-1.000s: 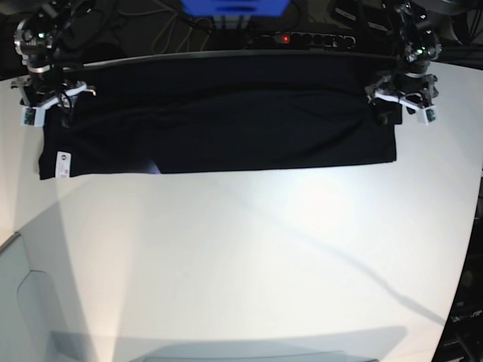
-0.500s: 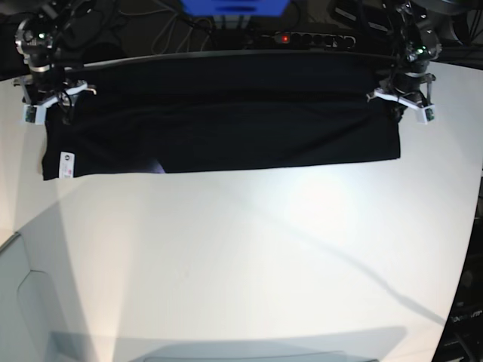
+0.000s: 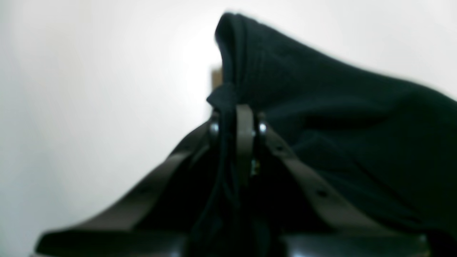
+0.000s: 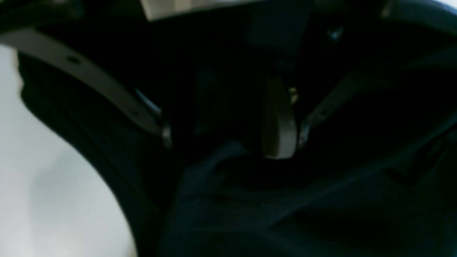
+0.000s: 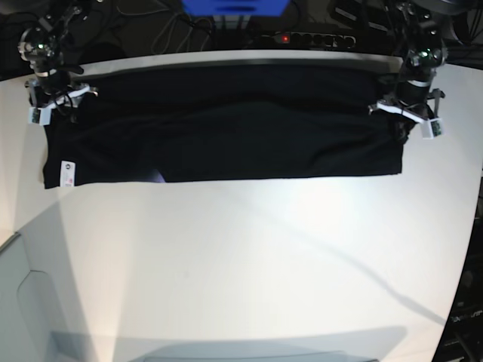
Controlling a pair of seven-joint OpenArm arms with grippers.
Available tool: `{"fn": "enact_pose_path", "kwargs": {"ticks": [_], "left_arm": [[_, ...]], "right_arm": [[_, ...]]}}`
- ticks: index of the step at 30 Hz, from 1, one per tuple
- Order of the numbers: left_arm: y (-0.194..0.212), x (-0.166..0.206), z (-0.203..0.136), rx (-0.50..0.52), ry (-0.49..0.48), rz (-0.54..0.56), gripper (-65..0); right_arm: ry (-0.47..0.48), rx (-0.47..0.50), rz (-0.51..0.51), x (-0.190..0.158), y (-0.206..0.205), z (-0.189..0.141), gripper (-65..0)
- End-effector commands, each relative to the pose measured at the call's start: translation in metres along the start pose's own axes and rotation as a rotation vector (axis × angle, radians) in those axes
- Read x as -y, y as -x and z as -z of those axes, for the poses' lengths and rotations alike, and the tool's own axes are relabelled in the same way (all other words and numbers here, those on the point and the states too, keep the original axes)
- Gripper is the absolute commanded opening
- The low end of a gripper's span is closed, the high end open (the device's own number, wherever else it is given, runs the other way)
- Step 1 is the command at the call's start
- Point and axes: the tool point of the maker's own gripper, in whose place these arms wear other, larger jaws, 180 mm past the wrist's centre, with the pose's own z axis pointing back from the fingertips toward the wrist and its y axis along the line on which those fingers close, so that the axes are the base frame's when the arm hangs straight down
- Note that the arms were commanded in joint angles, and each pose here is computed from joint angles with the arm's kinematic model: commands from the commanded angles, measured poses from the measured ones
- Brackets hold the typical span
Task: Fold the T-shirt properly
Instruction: 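Hold the strip's two ends with both grippers and adjust them, then fold the strip end with the left gripper over toward the right gripper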
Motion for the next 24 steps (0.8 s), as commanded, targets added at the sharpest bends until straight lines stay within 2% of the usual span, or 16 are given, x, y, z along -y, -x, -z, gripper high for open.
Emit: {"fn": "enact_pose_path", "kwargs": {"ticks": [1, 6, 10, 12, 17, 21, 24], "left_arm": [[-0.017, 0.005, -0.005, 0.062, 0.008, 0.004, -65.0], [-0.043, 0.030, -0.018, 0.146, 0.049, 0.005, -65.0], [-0.027, 0.068, -0.015, 0.122, 0.124, -0.056, -65.0], [-0.019, 0.096, -0.013, 0.101, 0.191, -0.072, -65.0], [0.007, 0.177, -0.015, 0.039, 0.363, 0.006, -65.0], [0.021, 0.227, -0.024, 0.022, 0.430, 0.070, -65.0], [0.016, 0.264, -0.028, 0.049, 0.479, 0.128, -65.0]], "right_arm": [[0.000, -0.076, -0.026, 0.001, 0.016, -0.002, -33.2], [-0.012, -0.082, -0.031, -0.004, 0.018, -0.001, -33.2], [-0.025, -0.084, -0.034, -0.009, 0.018, 0.001, -33.2], [-0.030, -0.086, -0.036, -0.011, 0.019, 0.001, -33.2], [-0.030, -0.085, -0.037, -0.011, 0.019, 0.001, -33.2], [-0.030, -0.084, -0.037, -0.011, 0.018, 0.001, -33.2], [-0.030, -0.084, -0.037, -0.011, 0.018, 0.001, -33.2]]}}
